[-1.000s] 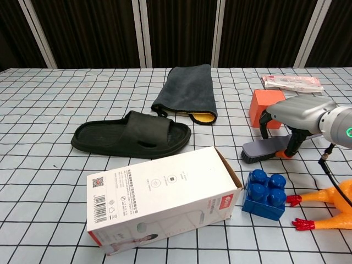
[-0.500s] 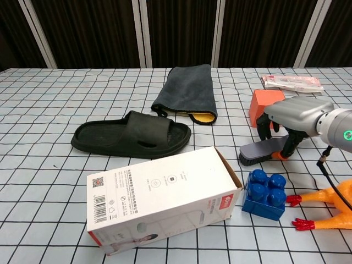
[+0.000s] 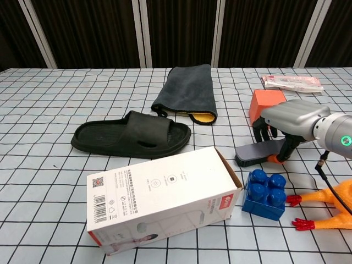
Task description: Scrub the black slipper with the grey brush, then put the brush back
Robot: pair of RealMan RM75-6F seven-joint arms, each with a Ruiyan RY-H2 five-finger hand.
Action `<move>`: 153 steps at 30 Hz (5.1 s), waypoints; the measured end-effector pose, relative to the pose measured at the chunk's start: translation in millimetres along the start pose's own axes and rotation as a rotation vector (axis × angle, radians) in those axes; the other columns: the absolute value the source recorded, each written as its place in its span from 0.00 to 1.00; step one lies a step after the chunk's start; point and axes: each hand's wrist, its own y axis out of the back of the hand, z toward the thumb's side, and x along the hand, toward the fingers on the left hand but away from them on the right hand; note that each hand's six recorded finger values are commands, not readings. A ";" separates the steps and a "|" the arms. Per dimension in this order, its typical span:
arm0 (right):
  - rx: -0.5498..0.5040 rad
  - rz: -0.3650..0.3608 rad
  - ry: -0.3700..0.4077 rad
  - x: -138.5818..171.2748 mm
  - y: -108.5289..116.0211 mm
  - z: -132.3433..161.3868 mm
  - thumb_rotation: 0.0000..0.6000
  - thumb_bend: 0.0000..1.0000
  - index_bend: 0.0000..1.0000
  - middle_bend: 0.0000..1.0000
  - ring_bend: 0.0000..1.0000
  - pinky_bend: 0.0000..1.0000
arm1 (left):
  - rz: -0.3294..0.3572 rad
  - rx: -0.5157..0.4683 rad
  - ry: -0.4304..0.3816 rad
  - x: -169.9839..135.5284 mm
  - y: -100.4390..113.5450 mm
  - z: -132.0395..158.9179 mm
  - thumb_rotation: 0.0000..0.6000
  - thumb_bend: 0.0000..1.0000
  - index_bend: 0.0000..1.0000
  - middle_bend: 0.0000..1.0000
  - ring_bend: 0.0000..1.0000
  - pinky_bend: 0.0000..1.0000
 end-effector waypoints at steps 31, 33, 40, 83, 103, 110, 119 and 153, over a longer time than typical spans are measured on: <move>-0.087 -0.068 0.079 9.5 35.6 10.0 1.00 0.78 0.93 0.65 0.61 0.70 | -0.024 0.029 -0.180 9.4 -14.5 37.1 0.92 0.42 0.00 0.05 0.01 0.08; -0.110 -0.056 0.104 10.4 41.9 19.1 1.00 0.78 0.93 0.65 0.61 0.70 | -0.036 0.039 -0.182 16.2 -15.6 38.6 0.92 0.44 0.00 0.06 0.01 0.08; -0.123 -0.050 0.189 8.7 66.0 54.5 1.00 0.78 0.93 0.65 0.61 0.70 | -0.161 0.024 -0.177 46.7 -25.3 48.8 0.91 0.51 0.00 0.05 0.01 0.08; -0.246 -0.081 0.282 -65.0 92.3 169.6 1.00 0.78 0.93 0.65 0.61 0.70 | -0.469 0.027 -0.233 130.0 -76.4 99.0 0.89 0.54 0.00 0.07 0.01 0.06; -0.223 -0.102 0.245 -80.5 80.4 186.2 1.00 0.78 0.94 0.66 0.63 0.71 | -0.490 0.011 -0.243 127.8 -76.4 100.6 0.87 0.54 0.00 0.06 0.01 0.06; -0.189 -0.091 0.200 -85.0 73.3 171.5 1.00 0.78 0.94 0.66 0.63 0.71 | -0.494 0.017 -0.236 126.2 -77.3 97.3 0.86 0.54 0.00 0.06 0.01 0.06; -0.182 -0.090 0.160 -87.0 73.3 152.8 1.00 0.78 0.94 0.66 0.63 0.71 | -0.494 0.021 -0.233 125.0 -77.2 96.5 0.86 0.54 0.00 0.06 0.01 0.06; -0.097 -0.078 0.178 -85.5 61.4 187.8 1.00 0.78 0.94 0.66 0.63 0.71 | -0.500 0.015 -0.240 125.3 -81.5 103.9 0.86 0.54 0.00 0.07 0.01 0.06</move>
